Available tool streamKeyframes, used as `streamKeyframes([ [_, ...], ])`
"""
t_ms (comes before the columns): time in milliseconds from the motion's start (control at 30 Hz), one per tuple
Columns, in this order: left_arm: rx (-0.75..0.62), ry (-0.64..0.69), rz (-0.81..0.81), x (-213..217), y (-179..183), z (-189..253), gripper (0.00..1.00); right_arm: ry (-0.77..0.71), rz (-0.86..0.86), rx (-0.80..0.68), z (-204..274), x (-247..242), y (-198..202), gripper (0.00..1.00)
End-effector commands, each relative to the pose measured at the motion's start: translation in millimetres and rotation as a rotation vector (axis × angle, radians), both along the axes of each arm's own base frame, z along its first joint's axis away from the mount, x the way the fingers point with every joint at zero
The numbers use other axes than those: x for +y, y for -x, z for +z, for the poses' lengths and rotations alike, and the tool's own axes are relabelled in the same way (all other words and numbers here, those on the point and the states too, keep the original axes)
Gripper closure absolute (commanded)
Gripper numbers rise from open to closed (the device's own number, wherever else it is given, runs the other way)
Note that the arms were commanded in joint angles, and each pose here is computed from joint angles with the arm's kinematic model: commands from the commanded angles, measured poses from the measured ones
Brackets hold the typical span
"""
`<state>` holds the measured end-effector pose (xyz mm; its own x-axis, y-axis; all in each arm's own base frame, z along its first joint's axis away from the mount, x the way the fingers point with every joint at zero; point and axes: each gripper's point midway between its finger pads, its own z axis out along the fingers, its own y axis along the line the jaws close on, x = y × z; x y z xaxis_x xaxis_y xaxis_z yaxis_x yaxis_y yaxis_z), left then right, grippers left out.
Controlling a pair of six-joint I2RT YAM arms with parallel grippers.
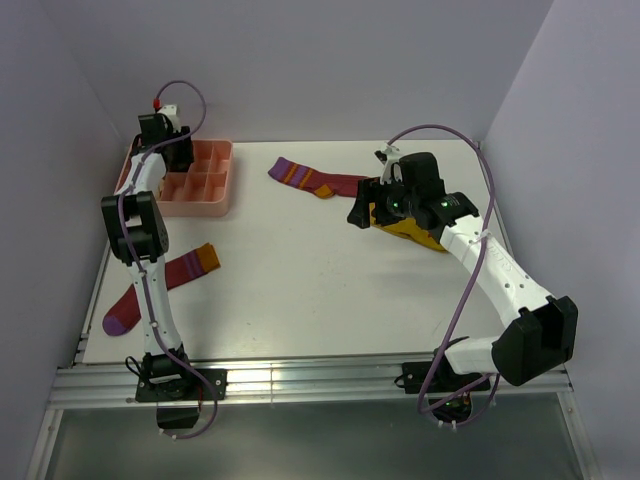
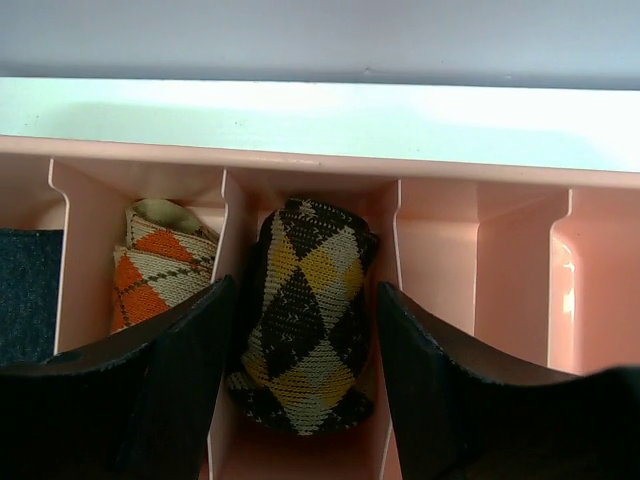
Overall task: Roll the socks
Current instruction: Place the sock in the storage box, then move the sock to the center of the board.
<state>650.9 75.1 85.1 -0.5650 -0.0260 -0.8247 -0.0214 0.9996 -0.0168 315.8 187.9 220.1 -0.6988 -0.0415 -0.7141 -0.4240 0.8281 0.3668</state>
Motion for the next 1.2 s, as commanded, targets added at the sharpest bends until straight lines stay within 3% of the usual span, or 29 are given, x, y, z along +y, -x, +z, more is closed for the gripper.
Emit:
streamKeyframes([
  [0,-0.009,0.010,0.014,-4.9,5.5,18.0,0.30,-0.005,0.008,-0.035,9.5,-2.4,-1.9,0.21],
  [267,-0.122,0.065,0.081,-5.9,5.4,71.0,0.22,-0.003,0.001,-0.067,20.6,-5.2,-1.5,0.21],
  [333,-0.189,0.097,0.111,-6.4,8.2,104.0,0.19,-0.002,-0.008,-0.083,26.2,-6.5,-2.9,0.21],
  [600,-0.316,0.167,0.158,-22.2,56.5,202.7,0.12,-0.043,-0.041,-0.155,50.6,-8.2,-3.8,0.21],
  [700,-0.310,0.227,0.191,-34.5,85.5,219.1,0.12,-0.065,-0.053,-0.175,57.8,-9.2,-0.3,0.21],
  [900,-0.159,0.259,0.285,-62.9,164.6,184.8,0.15,-0.131,-0.069,-0.199,68.7,-8.2,9.6,0.17],
  [933,-0.092,0.281,0.316,-68.0,181.5,155.1,0.16,-0.141,-0.062,-0.195,68.3,-6.5,11.4,0.17],
  [1000,-0.066,0.310,0.329,-85.6,208.1,146.6,0.17,-0.151,-0.064,-0.186,65.9,-6.4,14.9,0.17],
  [1033,0.004,0.332,0.368,-89.7,227.0,112.9,0.18,-0.155,-0.067,-0.181,64.5,-6.5,16.1,0.17],
  [1167,0.069,0.418,0.369,-115.0,268.7,66.0,0.20,-0.181,-0.050,-0.156,56.0,-2.6,22.6,0.18],
])
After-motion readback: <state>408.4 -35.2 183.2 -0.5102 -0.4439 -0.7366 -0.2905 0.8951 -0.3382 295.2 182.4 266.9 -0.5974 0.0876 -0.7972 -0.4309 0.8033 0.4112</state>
